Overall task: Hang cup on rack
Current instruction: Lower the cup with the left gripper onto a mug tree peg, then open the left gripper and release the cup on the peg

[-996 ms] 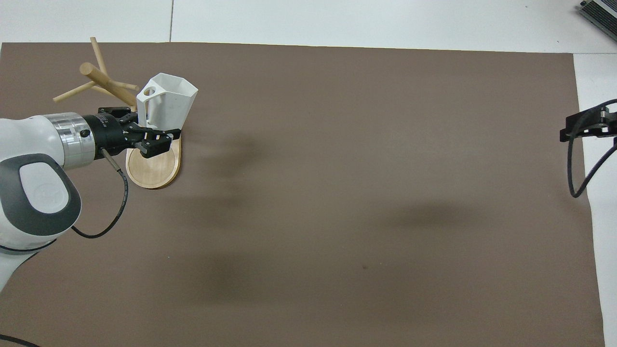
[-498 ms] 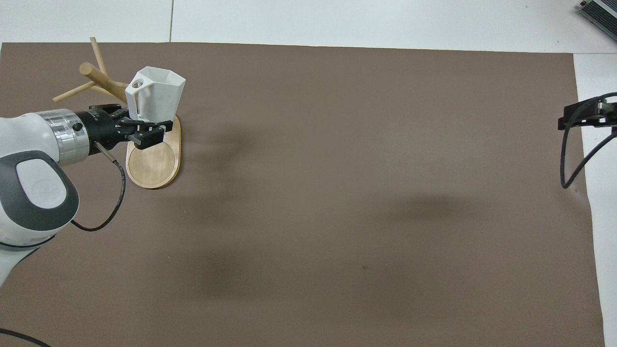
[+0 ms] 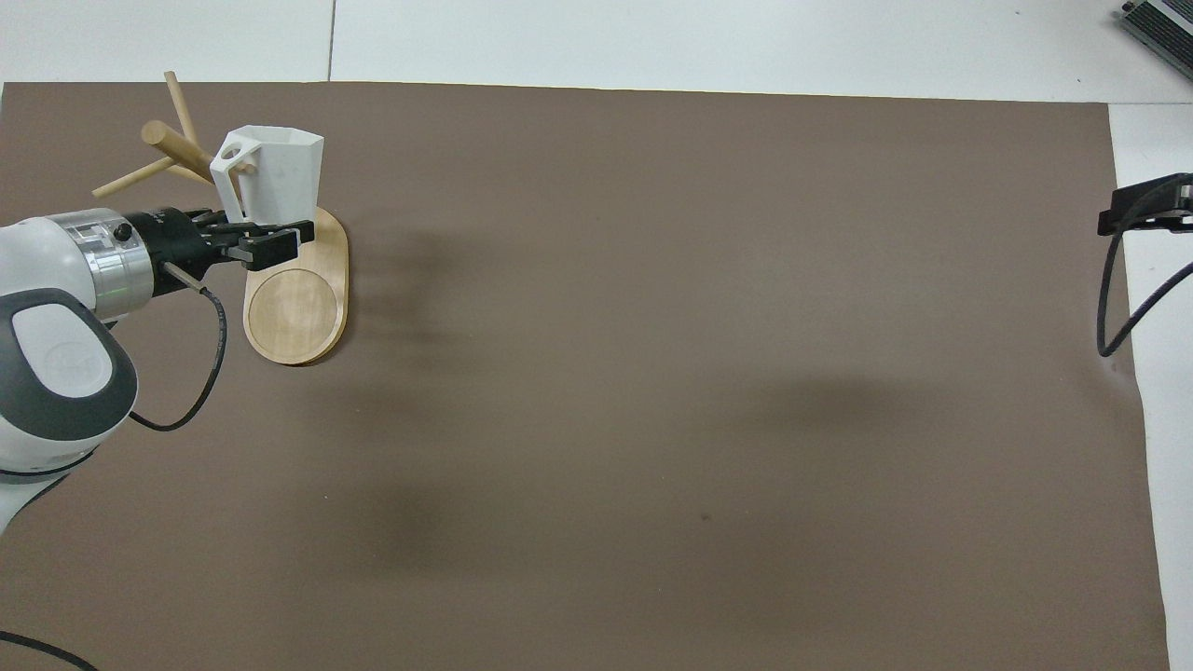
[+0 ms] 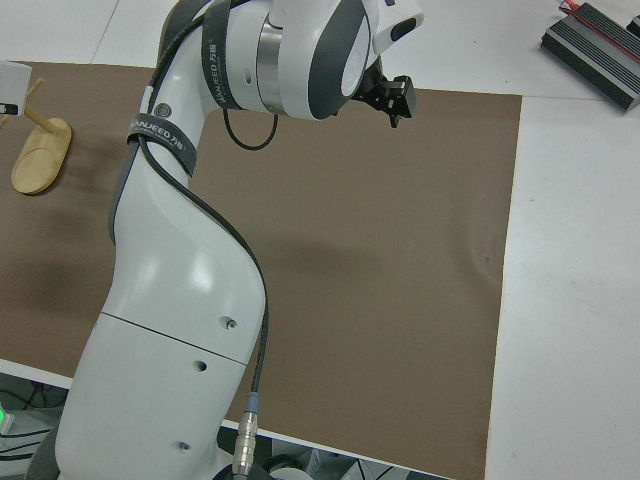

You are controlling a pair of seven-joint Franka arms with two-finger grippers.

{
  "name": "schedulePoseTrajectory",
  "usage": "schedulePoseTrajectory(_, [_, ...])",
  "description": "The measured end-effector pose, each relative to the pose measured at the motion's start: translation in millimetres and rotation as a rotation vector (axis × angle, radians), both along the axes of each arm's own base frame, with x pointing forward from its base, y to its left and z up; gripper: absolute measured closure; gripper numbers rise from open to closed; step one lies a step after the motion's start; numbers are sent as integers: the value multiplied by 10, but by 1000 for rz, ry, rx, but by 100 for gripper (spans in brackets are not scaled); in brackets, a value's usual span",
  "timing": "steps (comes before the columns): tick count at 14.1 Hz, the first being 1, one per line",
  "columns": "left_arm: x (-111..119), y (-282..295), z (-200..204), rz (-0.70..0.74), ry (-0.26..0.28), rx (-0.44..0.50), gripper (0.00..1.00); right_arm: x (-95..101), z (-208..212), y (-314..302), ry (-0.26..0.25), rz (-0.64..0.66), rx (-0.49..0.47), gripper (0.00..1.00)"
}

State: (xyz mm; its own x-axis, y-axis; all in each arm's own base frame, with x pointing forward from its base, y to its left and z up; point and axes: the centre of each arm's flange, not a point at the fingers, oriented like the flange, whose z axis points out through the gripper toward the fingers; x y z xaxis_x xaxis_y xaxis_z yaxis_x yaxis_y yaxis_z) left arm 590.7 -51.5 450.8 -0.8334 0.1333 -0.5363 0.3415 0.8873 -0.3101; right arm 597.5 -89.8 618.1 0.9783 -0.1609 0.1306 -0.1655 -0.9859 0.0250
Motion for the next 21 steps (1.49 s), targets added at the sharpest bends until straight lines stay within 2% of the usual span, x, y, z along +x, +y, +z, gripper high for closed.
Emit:
schedulePoseTrajectory(4, [2, 14, -15, 17, 13, -9, 31, -87, 129, 22, -13, 0, -5, 0])
schedulePoseTrajectory(6, [1, 20, -19, 13, 16, -5, 27, -89, 111, 23, -9, 0, -4, 0])
schedulePoseTrajectory(8, [-2, 64, -26, -12, 31, 24, 7, -88, 96, 29, -6, 1, -4, 0])
schedulePoseTrajectory(9, [3, 78, -8, -33, 38, 43, 0, -88, 95, 33, -5, 2, -4, 0])
schedulePoseTrajectory(12, [20, 119, 88, -142, 37, 120, 0, -77, 89, 178, 2, 26, -2, 0])
schedulePoseTrajectory(15, [23, 149, 181, -320, -9, 207, 0, -76, 88, 273, 8, 42, -1, 0])
schedulePoseTrajectory(18, [19, 159, 321, -565, -65, 352, 0, -81, 94, 258, 7, 39, -2, 0])
schedulePoseTrajectory(19, [12, 148, 383, -655, -89, 392, 0, -81, 95, 257, 7, 39, -2, 0])
schedulePoseTrajectory(21, [-11, 135, 514, -839, -169, 465, 0, -82, 96, 257, 7, 39, -2, 0])
